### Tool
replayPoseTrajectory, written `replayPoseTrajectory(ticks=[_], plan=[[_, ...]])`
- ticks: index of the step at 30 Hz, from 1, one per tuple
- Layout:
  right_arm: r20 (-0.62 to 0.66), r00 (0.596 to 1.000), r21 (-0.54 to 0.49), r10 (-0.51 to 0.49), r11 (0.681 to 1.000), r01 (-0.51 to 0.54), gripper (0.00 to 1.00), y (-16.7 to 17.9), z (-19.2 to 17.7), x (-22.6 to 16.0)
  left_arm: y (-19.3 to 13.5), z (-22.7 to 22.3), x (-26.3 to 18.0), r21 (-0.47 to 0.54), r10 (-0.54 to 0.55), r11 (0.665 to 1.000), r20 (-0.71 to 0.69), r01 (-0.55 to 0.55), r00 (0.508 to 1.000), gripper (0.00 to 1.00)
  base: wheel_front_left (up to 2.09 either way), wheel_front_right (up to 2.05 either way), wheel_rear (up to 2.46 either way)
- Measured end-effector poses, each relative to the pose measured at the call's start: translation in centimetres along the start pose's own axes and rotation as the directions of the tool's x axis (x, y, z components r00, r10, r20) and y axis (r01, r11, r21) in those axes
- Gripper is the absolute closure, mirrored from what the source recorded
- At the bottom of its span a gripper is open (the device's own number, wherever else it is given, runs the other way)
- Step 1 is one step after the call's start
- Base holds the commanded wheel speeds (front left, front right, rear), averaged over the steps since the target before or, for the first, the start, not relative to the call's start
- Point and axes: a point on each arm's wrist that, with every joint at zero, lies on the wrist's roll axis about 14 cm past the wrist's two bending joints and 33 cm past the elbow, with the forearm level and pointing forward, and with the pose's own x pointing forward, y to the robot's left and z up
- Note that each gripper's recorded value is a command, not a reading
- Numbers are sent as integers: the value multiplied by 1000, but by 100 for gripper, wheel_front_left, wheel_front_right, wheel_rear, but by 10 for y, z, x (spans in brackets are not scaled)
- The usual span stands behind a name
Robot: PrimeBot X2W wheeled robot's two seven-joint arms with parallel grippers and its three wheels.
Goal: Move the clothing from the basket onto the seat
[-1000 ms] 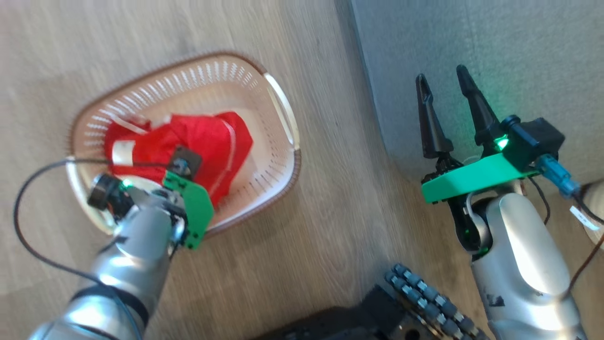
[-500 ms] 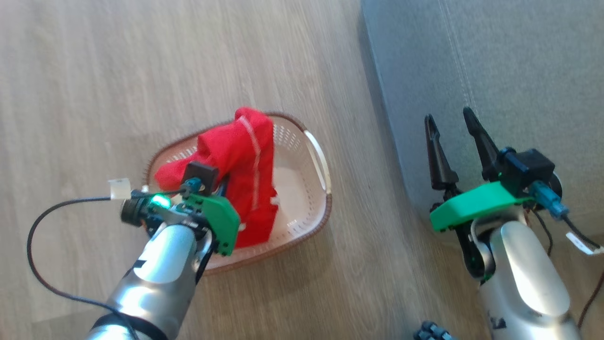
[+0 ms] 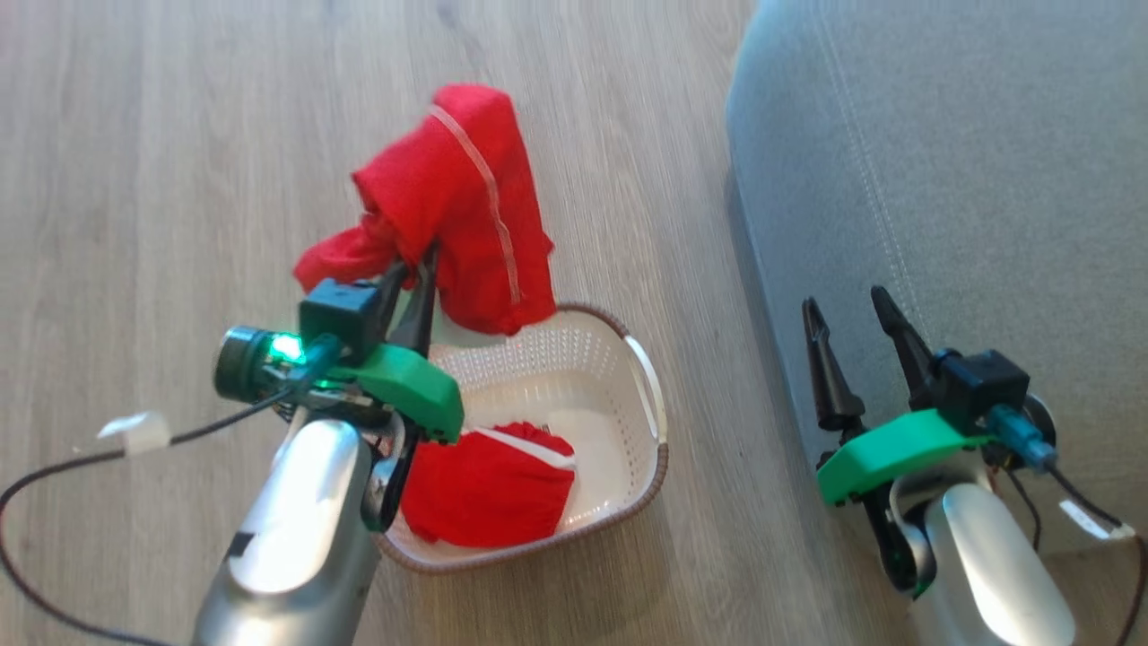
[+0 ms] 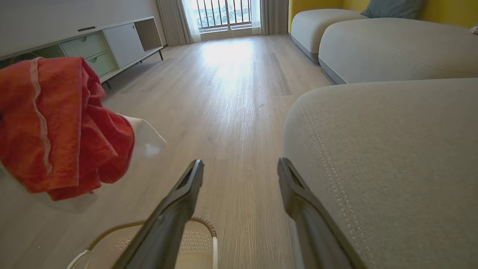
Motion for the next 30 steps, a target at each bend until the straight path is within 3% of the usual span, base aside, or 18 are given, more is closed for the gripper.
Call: replayPoseTrajectory(ticks=[6, 11, 12, 18, 23, 30], plan=[[9, 999, 3, 38, 999, -38, 0, 14, 3, -11, 6, 64, -14, -12, 16, 1000, 191, -14, 981, 100, 0, 0, 0], [37, 997, 3, 72, 997, -72, 0, 27, 12, -23, 8, 147, -41, -19, 16, 1000, 434, -9, 901, 100, 0, 0, 0], [37, 997, 3, 72, 997, -72, 0, 27, 12, -23, 8, 147, -41, -19, 16, 1000, 434, -9, 901, 100, 0, 0, 0], [65, 991, -2, 114, 993, -114, 0, 42, 20, -30, -5, 210, -71, -31, -21, 998, 611, 51, 792, 100, 0, 0, 0], [101, 985, -9, 142, 990, -142, 0, 52, 31, -32, -35, 222, -82, 37, -131, 989, 644, 140, 753, 100, 0, 0, 0], [91, 979, -33, 182, 983, -180, 0, 59, 28, -38, -62, 197, -87, 40, -209, 973, 584, 229, 785, 100, 0, 0, 0]])
